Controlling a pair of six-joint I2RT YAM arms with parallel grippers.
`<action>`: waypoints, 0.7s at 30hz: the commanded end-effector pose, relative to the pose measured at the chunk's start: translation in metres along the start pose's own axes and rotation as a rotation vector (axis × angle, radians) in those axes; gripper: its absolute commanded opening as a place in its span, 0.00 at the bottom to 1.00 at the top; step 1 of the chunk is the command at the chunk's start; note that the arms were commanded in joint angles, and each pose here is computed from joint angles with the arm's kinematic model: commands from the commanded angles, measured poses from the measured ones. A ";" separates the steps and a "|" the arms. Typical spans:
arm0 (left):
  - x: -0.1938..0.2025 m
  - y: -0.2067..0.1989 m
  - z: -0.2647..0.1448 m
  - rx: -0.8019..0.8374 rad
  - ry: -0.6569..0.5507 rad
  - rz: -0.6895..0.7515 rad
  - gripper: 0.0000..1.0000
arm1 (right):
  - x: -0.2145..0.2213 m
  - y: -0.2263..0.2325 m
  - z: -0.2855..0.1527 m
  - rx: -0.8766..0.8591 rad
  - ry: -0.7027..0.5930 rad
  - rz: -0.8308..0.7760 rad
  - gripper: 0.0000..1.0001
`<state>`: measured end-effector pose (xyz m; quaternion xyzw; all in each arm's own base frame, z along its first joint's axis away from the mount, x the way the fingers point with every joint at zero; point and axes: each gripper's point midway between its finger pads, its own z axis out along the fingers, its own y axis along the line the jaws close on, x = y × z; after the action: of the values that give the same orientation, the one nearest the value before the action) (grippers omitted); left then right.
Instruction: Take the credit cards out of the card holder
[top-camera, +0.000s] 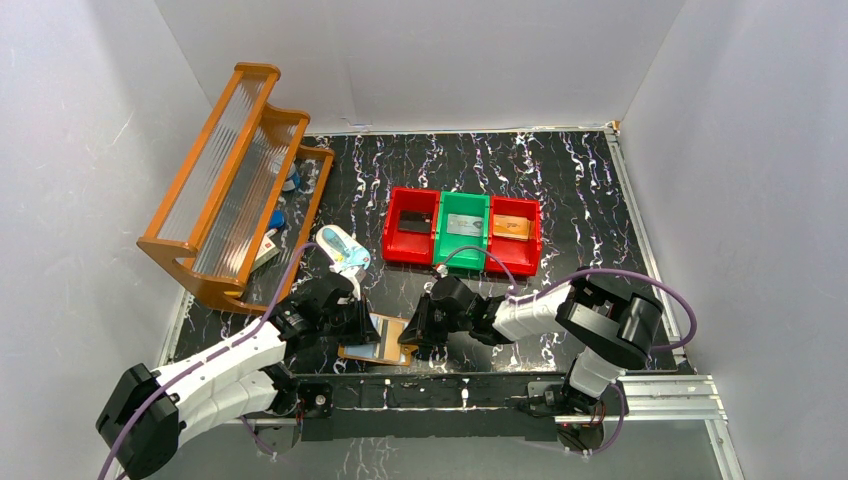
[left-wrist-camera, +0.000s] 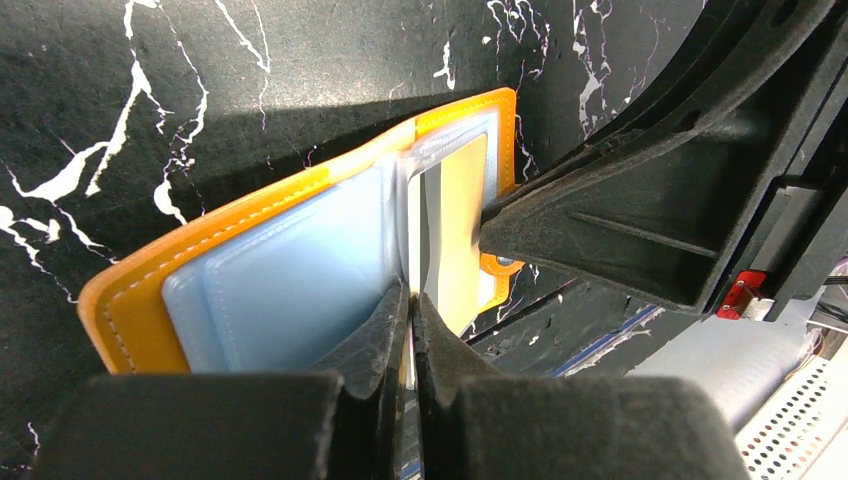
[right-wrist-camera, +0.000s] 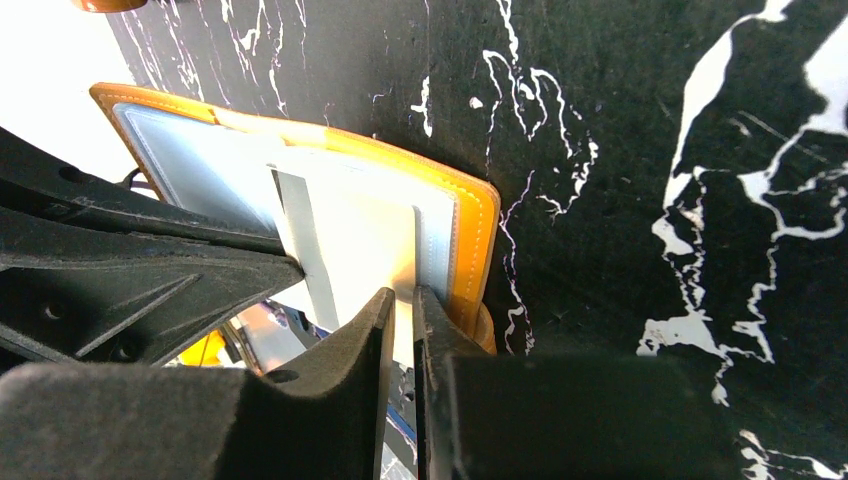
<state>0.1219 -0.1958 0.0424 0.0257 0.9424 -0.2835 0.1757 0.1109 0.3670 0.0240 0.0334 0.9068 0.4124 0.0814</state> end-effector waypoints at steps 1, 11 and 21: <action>-0.005 -0.009 -0.010 0.005 -0.005 0.030 0.00 | 0.002 -0.083 -0.004 0.303 -0.013 -0.027 0.22; -0.003 -0.016 -0.003 0.075 -0.015 0.000 0.00 | -0.001 -0.084 -0.006 0.301 -0.011 -0.031 0.25; 0.018 -0.015 0.019 0.132 0.059 -0.098 0.06 | 0.000 -0.080 -0.001 0.297 0.012 -0.049 0.25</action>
<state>0.1129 -0.1973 0.0199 0.0013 0.9456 -0.2900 0.1477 0.1155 0.3655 0.0249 0.0171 0.9104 0.4056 0.0800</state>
